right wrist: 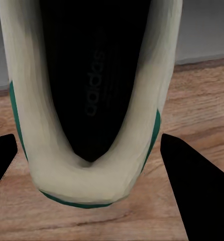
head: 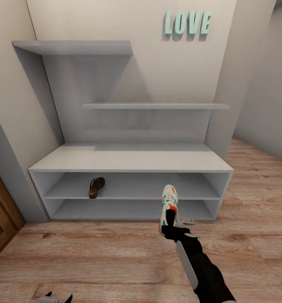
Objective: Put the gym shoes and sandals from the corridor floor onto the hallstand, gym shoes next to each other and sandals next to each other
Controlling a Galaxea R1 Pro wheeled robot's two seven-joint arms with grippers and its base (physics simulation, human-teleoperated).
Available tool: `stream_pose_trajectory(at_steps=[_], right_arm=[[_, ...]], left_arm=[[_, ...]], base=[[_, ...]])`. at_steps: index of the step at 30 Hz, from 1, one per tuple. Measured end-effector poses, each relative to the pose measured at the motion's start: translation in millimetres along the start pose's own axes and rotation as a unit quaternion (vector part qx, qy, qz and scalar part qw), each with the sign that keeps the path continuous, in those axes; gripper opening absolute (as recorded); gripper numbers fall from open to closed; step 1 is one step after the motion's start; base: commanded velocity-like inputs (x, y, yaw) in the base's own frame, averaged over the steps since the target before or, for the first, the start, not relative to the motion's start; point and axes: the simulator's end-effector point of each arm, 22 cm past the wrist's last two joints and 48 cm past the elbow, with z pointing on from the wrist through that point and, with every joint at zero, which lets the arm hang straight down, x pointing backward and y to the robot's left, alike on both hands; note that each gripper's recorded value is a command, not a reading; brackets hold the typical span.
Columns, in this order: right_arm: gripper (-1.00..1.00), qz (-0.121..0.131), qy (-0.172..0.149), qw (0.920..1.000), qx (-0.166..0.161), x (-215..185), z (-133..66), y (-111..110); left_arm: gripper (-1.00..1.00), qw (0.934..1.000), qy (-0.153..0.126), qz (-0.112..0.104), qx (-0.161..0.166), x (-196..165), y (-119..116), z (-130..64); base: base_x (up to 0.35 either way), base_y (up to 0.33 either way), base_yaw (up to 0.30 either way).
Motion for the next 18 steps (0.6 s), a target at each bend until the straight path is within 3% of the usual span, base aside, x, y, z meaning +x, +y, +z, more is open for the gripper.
stream_pose_trajectory(at_steps=[1, 2, 3, 18], right_arm=[[-1.0, 0.006, 0.001, 0.9979, 0.065, 0.7, -2.2, -26.1], [-1.0, -0.005, 0.001, 0.9908, 0.135, -0.3, -8.1, -59.4], [-1.0, 0.002, 0.001, 0.9919, 0.127, 0.6, -7.5, -53.5], [-1.0, -0.002, 0.003, 0.991, 0.134, 1.5, -7.1, -58.7]], left_arm=[[1.0, 1.0, 0.002, 0.004, 0.003, 0.9, -1.0, 0.0], [1.0, 1.0, 0.003, 0.007, 0.004, 1.4, -1.5, 0.0], [1.0, 0.9999, 0.004, 0.008, 0.005, 1.8, -2.0, 0.0], [1.0, 0.9997, 0.011, 0.02, 0.012, 5.2, -5.4, -0.1]], base=[[0.0, 0.0, 0.0], [0.0, 0.0, 0.0], [0.0, 0.0, 0.0], [0.0, 0.0, 0.0]])
